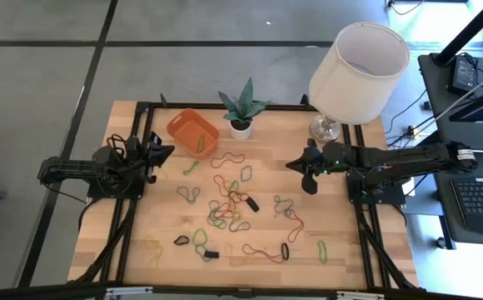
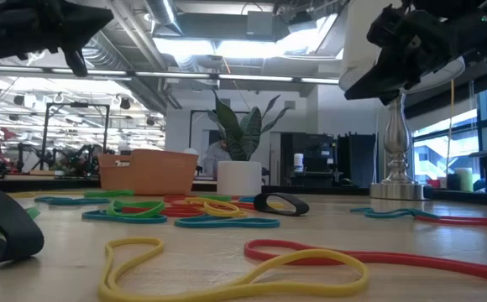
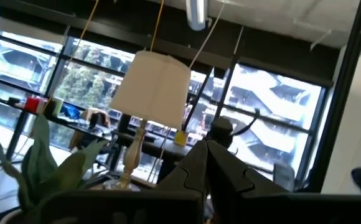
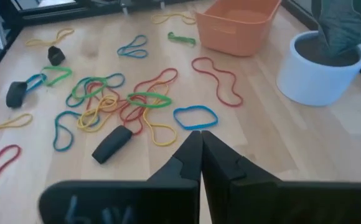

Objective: Pick and place rubber bands into bin
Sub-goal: Put the blue rubber band into the orange bin

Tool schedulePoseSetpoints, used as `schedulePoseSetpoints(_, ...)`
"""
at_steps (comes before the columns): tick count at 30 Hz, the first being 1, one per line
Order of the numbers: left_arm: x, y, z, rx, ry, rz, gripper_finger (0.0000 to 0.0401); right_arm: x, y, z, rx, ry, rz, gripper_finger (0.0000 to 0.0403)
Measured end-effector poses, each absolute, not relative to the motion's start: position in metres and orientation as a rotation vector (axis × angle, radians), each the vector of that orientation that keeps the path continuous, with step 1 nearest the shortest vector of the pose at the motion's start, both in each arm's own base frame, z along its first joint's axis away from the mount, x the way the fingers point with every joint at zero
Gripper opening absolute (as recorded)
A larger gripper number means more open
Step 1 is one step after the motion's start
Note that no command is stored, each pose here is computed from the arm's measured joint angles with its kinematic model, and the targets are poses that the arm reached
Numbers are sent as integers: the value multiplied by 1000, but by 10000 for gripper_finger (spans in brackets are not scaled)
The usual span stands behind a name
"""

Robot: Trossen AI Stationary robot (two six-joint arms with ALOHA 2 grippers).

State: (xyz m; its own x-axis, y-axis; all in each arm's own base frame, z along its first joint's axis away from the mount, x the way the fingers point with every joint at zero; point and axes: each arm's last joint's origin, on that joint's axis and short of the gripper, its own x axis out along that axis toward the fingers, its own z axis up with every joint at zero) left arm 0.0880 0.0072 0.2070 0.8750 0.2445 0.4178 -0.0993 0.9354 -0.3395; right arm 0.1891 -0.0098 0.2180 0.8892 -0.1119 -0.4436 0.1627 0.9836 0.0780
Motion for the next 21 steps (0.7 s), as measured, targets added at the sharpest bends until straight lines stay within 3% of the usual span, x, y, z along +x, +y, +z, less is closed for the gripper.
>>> schedulePoseSetpoints(21, 87, 8, 209, -357, -502, 197, 6, 190, -11, 220, 161, 428, -191, 10)
